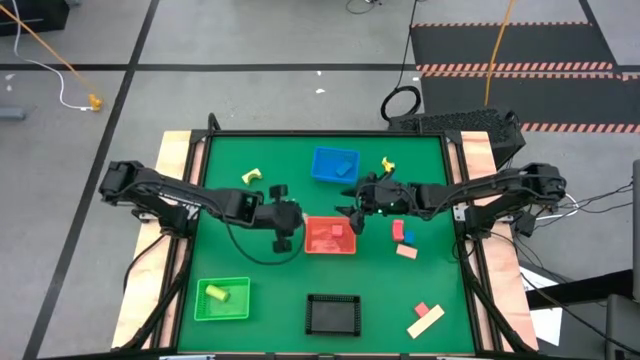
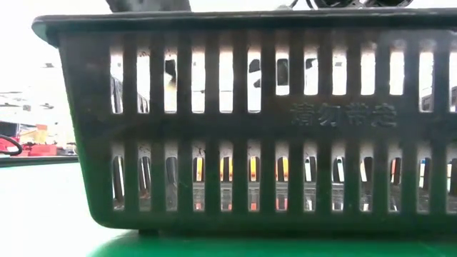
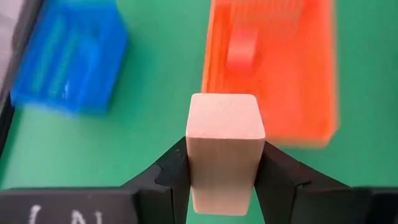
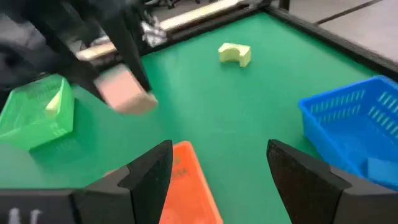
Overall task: Sort & place blocks by color
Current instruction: Put the top left brown block into the black bin
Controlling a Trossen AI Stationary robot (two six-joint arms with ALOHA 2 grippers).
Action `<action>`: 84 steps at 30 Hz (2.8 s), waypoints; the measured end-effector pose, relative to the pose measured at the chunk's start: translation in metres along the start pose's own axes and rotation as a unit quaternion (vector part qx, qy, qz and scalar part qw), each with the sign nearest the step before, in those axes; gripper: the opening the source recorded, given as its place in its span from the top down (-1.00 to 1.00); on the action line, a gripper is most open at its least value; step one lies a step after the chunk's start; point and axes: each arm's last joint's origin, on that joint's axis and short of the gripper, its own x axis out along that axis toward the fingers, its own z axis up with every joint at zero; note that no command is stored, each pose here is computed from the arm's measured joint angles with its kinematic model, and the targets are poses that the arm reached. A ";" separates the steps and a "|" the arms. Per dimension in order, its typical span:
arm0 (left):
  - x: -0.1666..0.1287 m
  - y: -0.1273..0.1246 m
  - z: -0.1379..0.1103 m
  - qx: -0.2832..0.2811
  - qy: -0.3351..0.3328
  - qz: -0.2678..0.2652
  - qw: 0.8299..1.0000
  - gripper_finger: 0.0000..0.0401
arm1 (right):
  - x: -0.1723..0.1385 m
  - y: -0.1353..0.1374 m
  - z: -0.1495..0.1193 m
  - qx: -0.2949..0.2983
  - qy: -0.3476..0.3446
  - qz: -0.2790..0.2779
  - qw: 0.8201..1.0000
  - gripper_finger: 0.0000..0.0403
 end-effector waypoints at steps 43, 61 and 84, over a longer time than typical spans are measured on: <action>-0.037 -0.028 0.059 -0.069 -0.322 0.020 0.944 0.32 | 0.003 0.057 0.006 -0.076 -0.182 0.127 0.972 -0.23; -0.037 -0.030 0.059 -0.070 -0.323 -0.014 0.944 0.19 | 0.001 0.059 0.010 -0.068 -0.190 0.182 0.962 0.39; -0.017 -0.017 0.027 -0.043 -0.145 0.113 0.982 -0.07 | -0.031 0.051 -0.015 0.076 0.067 0.141 0.985 0.41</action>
